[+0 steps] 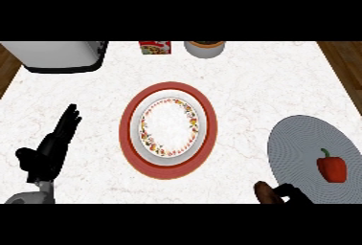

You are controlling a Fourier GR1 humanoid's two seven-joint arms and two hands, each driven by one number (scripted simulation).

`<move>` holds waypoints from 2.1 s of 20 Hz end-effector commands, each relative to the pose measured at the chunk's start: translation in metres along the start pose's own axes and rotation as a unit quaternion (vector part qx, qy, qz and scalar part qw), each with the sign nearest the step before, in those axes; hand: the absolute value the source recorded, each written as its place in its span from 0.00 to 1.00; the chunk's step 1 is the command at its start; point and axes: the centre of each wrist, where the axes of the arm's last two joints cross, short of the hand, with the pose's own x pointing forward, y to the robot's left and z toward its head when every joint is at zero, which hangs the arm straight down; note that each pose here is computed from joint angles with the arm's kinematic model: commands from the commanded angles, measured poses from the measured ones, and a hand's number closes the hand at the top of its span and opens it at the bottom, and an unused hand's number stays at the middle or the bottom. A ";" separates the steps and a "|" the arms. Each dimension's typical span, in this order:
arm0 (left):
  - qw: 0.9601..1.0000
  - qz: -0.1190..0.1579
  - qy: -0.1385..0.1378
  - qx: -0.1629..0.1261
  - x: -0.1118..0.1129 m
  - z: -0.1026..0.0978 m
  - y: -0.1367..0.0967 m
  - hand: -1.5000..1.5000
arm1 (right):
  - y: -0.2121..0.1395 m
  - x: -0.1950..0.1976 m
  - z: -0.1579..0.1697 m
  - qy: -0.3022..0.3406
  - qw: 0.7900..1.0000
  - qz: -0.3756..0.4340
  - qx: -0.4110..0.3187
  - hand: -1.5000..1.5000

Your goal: Pick the sweet potato from the placemat and place it in the plate

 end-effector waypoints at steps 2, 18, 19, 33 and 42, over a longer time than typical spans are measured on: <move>1.000 0.000 -0.005 -0.015 0.011 -0.005 -0.002 0.50 | -0.034 0.018 0.049 -0.018 0.999 -0.017 -0.042 1.00; 1.000 0.000 -0.006 -0.015 0.012 -0.007 -0.011 0.50 | -0.119 0.098 0.085 -0.119 0.974 -0.065 -0.183 1.00; 1.000 -0.001 -0.009 -0.020 -0.001 -0.001 -0.005 0.50 | -0.120 0.108 0.091 -0.117 0.973 -0.074 -0.186 1.00; 0.999 0.004 -0.010 -0.040 0.012 -0.015 -0.019 0.50 | -0.081 0.176 0.038 -0.149 0.978 -0.103 -0.107 1.00; 0.999 -0.005 -0.016 -0.042 0.017 -0.018 -0.025 0.50 | -0.054 0.228 -0.025 -0.144 0.980 -0.102 -0.092 1.00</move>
